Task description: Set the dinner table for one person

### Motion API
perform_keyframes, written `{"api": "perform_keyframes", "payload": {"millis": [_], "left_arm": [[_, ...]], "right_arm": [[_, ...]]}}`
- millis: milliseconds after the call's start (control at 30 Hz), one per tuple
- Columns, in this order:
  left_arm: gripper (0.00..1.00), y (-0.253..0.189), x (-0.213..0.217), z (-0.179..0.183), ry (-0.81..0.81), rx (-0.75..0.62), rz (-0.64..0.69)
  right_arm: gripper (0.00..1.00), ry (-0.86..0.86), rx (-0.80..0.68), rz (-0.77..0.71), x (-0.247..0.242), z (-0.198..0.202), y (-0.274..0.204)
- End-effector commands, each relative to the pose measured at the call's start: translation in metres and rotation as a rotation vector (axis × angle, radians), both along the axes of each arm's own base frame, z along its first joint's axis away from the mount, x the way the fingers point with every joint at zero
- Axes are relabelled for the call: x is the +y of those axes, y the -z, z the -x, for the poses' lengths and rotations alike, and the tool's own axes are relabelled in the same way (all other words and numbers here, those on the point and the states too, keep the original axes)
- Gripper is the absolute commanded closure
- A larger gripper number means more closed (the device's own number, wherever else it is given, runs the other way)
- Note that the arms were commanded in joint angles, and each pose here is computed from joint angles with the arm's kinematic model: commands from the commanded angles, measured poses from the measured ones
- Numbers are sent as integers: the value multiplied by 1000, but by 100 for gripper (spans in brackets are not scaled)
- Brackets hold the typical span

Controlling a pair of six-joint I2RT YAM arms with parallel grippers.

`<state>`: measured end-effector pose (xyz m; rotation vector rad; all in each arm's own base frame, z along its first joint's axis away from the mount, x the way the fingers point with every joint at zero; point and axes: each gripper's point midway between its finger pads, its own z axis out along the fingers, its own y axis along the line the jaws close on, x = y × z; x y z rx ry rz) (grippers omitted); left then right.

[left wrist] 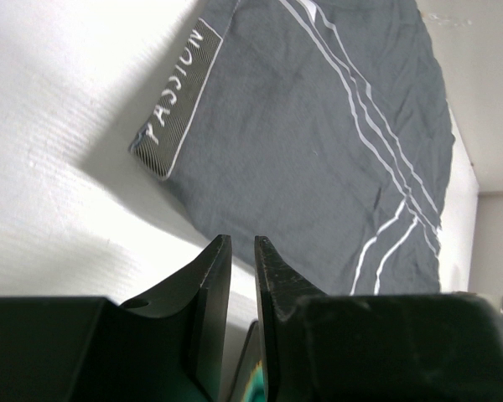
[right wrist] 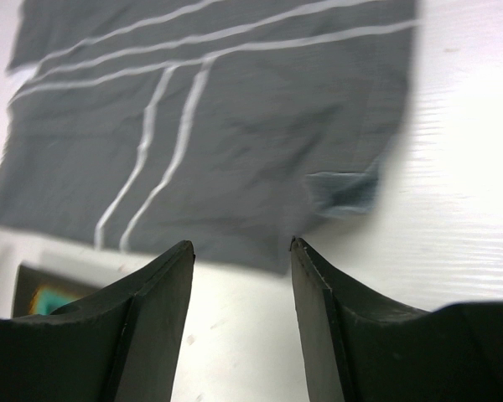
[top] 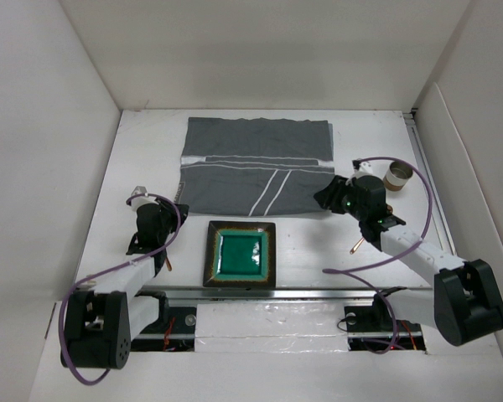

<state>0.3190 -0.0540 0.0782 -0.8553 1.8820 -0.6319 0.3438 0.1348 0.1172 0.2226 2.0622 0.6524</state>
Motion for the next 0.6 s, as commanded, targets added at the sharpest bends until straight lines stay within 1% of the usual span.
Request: {"api": "perform_keyframes", "payload": {"millis": [0, 33, 67, 100, 133, 167, 200, 233, 267, 300, 333, 367, 400, 433, 467, 533, 567], "left_arm": [[86, -11, -1, 11, 8, -48, 9], [89, -13, 2, 12, -6, -54, -4], [91, -28, 5, 13, -20, -105, -13], [91, -26, 10, 16, -39, -100, -28], [91, -31, 10, 17, -37, -117, -32], [92, -42, 13, 19, -57, -162, -42], [93, -40, 13, 22, -54, -168, -43], [93, -43, 12, 23, -50, -182, -44], [93, -47, 12, 24, -44, -198, -53], [93, -49, 12, 23, -42, -203, -59], [93, -50, 13, 22, -42, -206, -67], [91, -46, 14, 20, -45, -194, -82], [87, -47, 18, 15, -60, -200, -99], [82, -41, 19, 13, -63, -176, -103], [74, -22, 18, 10, -54, -100, -109], [65, -20, 16, 1, -49, -78, -99], [58, -9, 14, -2, -39, -42, -99]], "right_arm": [[52, -207, -84, -1, 52, 30, -29], [63, -263, -64, -2, 64, 47, -16], [88, -318, -67, -19, 77, 61, -15], [100, -391, -49, -44, 100, 83, -12], [100, -435, -21, -50, 107, 101, 2], [100, -460, -32, -86, 118, 111, -2], [100, -508, -19, -95, 132, 131, 0], [100, -503, -11, -98, 134, 137, 4], [78, -481, -14, -104, 134, 141, 9], [63, -476, 4, -129, 137, 147, 12], [51, -479, 13, -140, 139, 150, 16], [41, -497, 13, -160, 145, 153, 17], [39, -499, 31, -168, 147, 154, 21], [39, -498, 68, -155, 149, 154, 35], [39, -529, 66, -175, 156, 157, 35], [39, -531, 114, -185, 162, 158, 48], [39, -535, 100, -206, 167, 158, 46]]}}
